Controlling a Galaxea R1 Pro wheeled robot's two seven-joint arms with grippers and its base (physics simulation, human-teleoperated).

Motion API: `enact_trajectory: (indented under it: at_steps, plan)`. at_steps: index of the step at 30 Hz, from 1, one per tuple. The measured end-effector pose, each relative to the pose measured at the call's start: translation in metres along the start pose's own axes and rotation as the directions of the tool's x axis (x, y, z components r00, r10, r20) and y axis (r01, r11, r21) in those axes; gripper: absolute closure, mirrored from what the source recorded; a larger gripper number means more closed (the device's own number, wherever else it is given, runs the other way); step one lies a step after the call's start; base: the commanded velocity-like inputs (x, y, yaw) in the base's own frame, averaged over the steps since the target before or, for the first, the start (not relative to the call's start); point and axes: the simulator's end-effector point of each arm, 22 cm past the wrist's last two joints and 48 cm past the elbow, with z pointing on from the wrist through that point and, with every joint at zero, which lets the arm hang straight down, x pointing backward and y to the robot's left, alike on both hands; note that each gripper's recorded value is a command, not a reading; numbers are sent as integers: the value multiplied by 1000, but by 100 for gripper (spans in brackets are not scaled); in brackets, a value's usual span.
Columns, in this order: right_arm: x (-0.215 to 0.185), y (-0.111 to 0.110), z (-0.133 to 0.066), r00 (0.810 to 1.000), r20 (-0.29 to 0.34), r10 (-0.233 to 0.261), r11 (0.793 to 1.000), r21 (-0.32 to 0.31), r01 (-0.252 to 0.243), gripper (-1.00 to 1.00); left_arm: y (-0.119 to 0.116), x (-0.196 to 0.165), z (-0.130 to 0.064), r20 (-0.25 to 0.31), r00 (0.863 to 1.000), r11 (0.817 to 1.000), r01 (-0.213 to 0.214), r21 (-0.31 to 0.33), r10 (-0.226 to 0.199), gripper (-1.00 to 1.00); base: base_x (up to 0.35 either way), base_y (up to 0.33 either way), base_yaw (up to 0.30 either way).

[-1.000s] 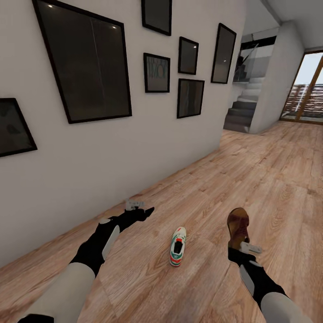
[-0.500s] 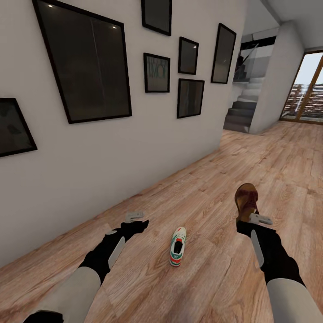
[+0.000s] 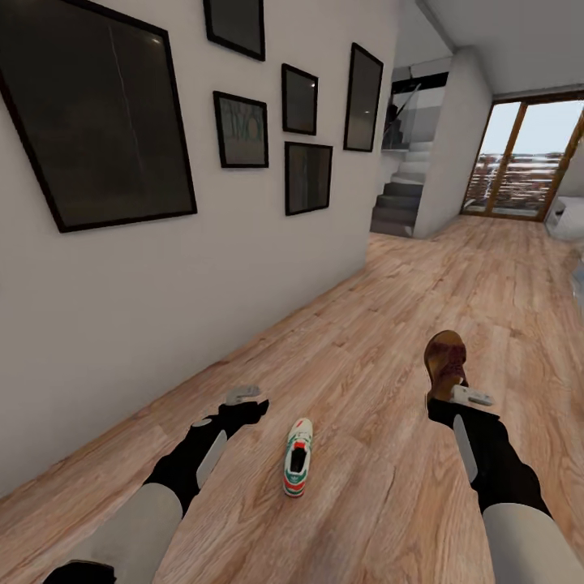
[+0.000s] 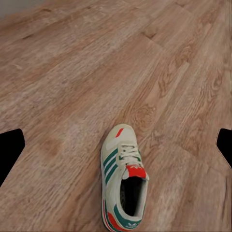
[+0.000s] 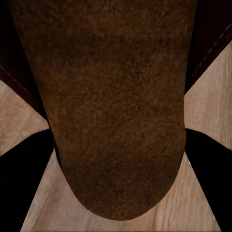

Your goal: Pick up the two gym shoes and the two sandals from the corridor floor and place them onto the hallstand (shoe rack) in the corridor, making sure they are on the rack and not on the floor. Arrange them so the two gym shoes are next to each other and the two sandals are next to each other.

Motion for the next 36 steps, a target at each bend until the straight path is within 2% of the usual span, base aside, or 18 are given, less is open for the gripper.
enact_trajectory:
  at_steps: [8, 14, 18, 25, 27, 31, 34, 36]
  plan:
    - [0, 1, 0, 1000, 0, -7, 1000, 0, 7, 100, 0, 1, 0, -1, 1000, 1000, 0, 0, 0, -100, 306, -54, -254]
    - [0, 1, 0, 1000, 0, -9, 1000, 2, 9, 100, 0, 1, 0, -2, 1000, 1000, 0, 0, 0, -100, 39, -292, -25]
    - [0, 1, 0, 1000, 0, -9, 1000, 3, 9, 100, -3, 2, 1, -3, 1000, 1000, 3, 3, -3, -100, 3, -61, -2]
    - [0, 1, 0, 1000, 1, -9, 1000, 2, 9, 100, 6, 35, 2, -71, 997, 1000, 13, -15, -14, -100, 0, -5, 0]
    - [0, 0, 1, 1000, 0, -10, 1000, 4, 10, 100, 12, 63, 3, -129, 991, 999, 18, -27, -22, -100, 0, 0, 0]
    - [8, -1, 8, 1000, -16, -9, 1000, 7, 9, 100, 19, 97, 4, -194, 980, 999, 27, -41, -35, -100, 0, 0, 0]
    - [15, -3, 13, 1000, -29, -9, 1000, 11, 9, 100, 21, 110, 7, -216, 975, 998, 32, -45, -41, -100, 0, 0, 0]
    - [9, -4, 14, 1000, -14, -9, 1000, 14, 9, 100, 23, 118, 9, -227, 973, 998, 35, -47, -45, -100, 0, 0, 0]
